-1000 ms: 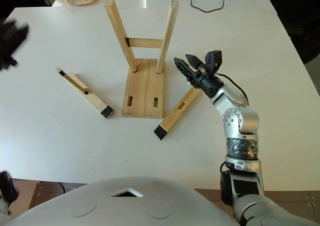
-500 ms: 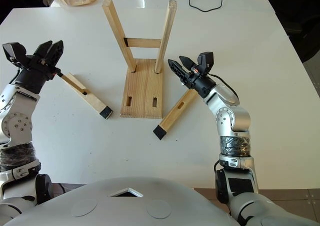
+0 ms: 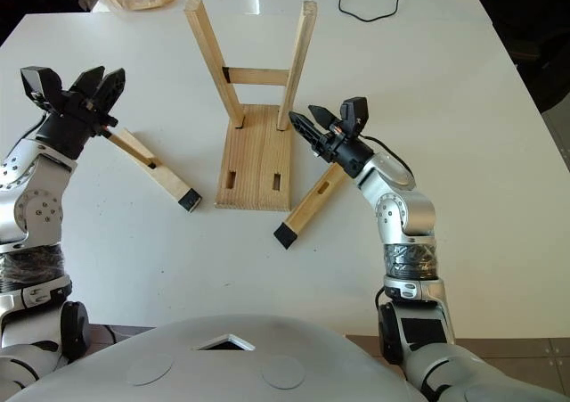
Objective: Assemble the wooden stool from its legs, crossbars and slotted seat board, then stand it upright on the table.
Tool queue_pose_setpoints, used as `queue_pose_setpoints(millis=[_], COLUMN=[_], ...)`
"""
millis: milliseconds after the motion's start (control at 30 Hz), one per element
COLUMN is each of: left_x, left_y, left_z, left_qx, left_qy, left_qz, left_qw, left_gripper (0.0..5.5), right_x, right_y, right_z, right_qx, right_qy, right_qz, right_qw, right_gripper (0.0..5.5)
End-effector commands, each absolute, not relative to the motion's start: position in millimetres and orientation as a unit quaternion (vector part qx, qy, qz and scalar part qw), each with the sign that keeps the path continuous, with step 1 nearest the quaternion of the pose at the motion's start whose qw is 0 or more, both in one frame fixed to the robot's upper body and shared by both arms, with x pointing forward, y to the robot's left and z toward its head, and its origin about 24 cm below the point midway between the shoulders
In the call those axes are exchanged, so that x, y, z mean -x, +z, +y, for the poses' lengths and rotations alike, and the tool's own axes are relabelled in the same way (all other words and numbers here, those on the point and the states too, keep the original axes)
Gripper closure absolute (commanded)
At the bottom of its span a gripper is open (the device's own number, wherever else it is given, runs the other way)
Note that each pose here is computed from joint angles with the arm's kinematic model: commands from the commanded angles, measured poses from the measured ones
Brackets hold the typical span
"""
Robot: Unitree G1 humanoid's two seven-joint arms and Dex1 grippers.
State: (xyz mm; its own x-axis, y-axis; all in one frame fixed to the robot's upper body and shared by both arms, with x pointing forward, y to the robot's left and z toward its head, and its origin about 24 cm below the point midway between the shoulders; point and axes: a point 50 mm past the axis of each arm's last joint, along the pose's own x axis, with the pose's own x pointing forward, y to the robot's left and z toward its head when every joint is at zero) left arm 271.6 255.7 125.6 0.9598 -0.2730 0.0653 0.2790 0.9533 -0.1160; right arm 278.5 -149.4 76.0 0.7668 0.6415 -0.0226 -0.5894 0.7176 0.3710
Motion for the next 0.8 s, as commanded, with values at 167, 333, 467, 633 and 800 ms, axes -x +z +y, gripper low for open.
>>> queue_pose_setpoints(millis=[167,333,467,633,800], left_x=[-263,-232,-192,-191,-181], left_y=[173,126,57,56,68], left_z=[277,312,269,198,176], left_qx=[0.144,0.122,0.116,0.184,0.195], left_qy=[-0.028,0.249,0.36,0.194,0.122], left_qz=[-0.163,-0.097,0.057,0.133,0.165], left_qw=[0.976,0.956,0.924,0.954,0.959], left_gripper=[3.3,3.3,3.3,2.86,2.18], right_x=[-276,-272,-268,-267,-266], right_y=[72,66,61,58,54], right_z=[-154,-155,-157,-160,-164], right_qx=[-0.174,-0.176,-0.174,-0.164,-0.154], right_qy=[0.32,0.311,0.308,0.309,0.309], right_qz=[0.081,0.088,0.096,0.106,0.114], right_qw=[0.928,0.93,0.93,0.931,0.932], right_gripper=[2.6,2.6,2.6,2.6,2.6])
